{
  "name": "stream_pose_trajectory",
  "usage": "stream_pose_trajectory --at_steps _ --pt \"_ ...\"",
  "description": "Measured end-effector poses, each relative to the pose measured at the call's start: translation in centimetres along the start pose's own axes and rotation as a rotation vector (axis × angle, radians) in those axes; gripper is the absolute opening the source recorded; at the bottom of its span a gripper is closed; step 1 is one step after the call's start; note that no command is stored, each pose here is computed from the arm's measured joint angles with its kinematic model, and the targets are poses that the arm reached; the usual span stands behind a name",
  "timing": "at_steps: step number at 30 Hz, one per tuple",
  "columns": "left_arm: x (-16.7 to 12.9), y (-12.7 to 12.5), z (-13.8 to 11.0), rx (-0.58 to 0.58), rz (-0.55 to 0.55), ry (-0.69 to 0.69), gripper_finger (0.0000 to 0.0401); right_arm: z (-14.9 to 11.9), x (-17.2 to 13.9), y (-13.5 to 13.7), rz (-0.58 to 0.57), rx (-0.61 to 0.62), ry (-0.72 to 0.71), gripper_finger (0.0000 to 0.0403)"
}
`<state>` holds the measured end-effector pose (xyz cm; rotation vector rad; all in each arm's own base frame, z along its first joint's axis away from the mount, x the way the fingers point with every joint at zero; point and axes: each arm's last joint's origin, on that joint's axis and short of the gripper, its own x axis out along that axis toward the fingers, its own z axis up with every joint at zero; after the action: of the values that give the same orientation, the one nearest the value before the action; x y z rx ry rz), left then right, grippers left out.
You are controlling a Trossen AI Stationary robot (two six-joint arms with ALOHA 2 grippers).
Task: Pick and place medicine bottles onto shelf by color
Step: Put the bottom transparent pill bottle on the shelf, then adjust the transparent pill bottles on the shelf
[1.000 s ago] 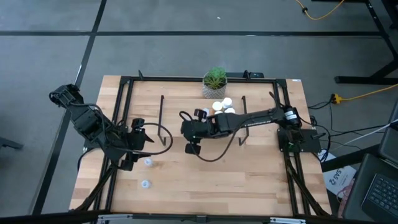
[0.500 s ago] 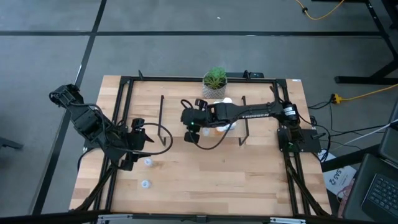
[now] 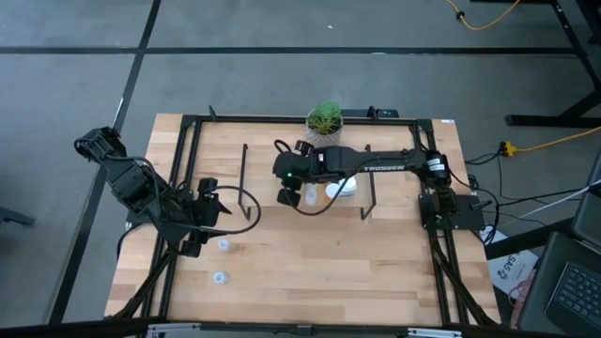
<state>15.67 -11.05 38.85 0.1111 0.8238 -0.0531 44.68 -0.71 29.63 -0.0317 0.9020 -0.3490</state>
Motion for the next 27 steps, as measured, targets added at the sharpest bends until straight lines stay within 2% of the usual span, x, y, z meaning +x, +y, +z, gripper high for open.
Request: stream_pose_trajectory --at_steps 2,6,14,17,21,27 --pt "0.0 0.0 0.0 0.0 0.0 0.0 0.0238 0.7 -1.1 0.1 0.032 0.005 -0.01 0.0114" --pt "0.0 0.0 0.0 0.0 0.0 0.0 0.0238 1.7 -5.1 1.2 0.094 0.008 0.017 0.0114" --pt "0.0 0.0 0.0 0.024 0.0 0.0 0.0237 0.5 -12.2 3.3 0.099 -0.019 0.153 0.0114" --pt "0.0 0.0 0.0 0.031 0.0 -0.001 0.0237 -0.4 -13.5 3.7 0.033 -0.058 0.169 0.0114" --pt "0.0 0.0 0.0 0.03 0.001 -0.002 0.0238 -1.3 -14.2 3.8 -0.131 -0.076 0.177 0.0114" --pt "0.0 0.0 0.0 0.023 0.013 -0.007 0.0237 -1.5 -14.0 4.0 -0.128 -0.223 0.19 0.0114"
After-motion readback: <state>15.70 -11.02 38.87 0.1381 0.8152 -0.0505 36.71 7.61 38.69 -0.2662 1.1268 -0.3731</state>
